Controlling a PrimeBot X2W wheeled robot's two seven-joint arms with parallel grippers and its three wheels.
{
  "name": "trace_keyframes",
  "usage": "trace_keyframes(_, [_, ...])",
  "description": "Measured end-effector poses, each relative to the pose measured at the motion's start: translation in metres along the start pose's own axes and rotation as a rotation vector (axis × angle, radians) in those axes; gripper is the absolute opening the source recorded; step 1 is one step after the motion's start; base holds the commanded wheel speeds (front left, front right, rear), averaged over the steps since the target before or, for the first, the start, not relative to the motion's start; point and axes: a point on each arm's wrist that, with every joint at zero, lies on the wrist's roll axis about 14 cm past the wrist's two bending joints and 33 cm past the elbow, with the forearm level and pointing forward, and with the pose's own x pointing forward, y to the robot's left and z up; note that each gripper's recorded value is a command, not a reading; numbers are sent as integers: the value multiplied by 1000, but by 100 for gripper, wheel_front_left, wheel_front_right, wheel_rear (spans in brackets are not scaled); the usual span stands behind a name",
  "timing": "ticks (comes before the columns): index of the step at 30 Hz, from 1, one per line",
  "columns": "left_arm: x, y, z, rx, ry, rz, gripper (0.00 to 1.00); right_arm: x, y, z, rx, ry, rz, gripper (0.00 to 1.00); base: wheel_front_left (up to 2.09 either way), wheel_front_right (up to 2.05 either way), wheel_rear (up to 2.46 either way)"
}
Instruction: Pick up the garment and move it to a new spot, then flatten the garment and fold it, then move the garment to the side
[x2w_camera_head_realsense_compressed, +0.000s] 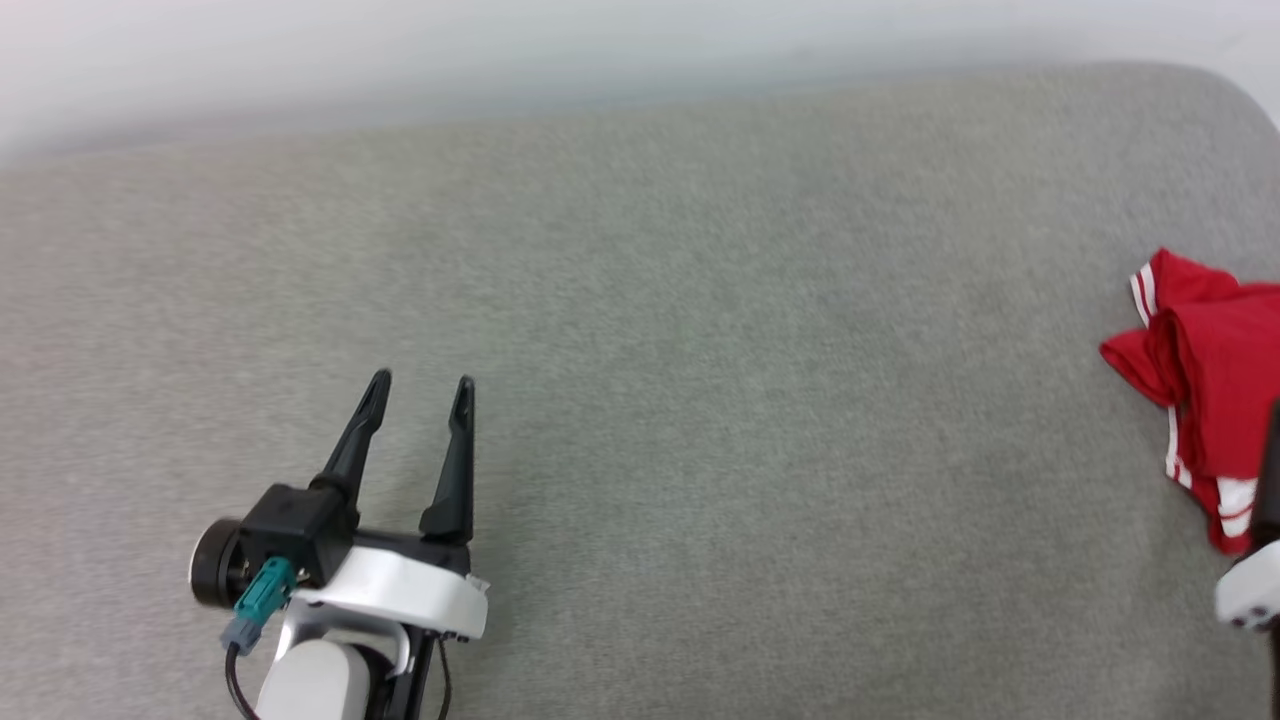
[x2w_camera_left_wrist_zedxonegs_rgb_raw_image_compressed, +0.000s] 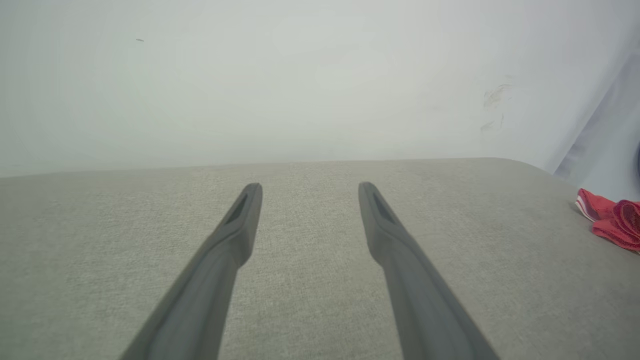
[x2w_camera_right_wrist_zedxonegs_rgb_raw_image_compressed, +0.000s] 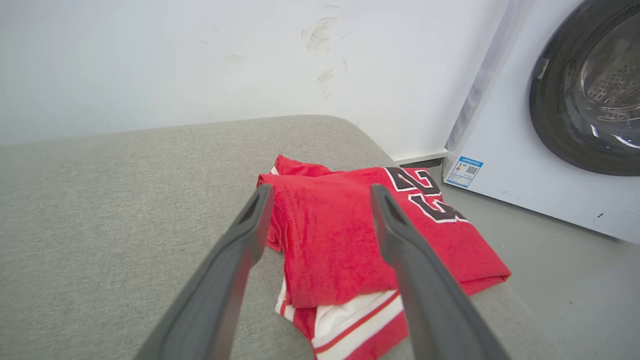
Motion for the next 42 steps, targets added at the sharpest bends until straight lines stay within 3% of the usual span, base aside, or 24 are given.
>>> trace_keyframes(17, [-74,58,19,82,4,218,100,-72,124,38,143,-95,393,100,0,0,0])
trace_keyframes(27, [-96,53,16,90,16,226,100,-99,127,56,162,-148,434,100,0,0,0])
trace_keyframes(42, [-96,51,23,109,-3,220,100,-102,132,59,146,-145,453,100,0,0,0])
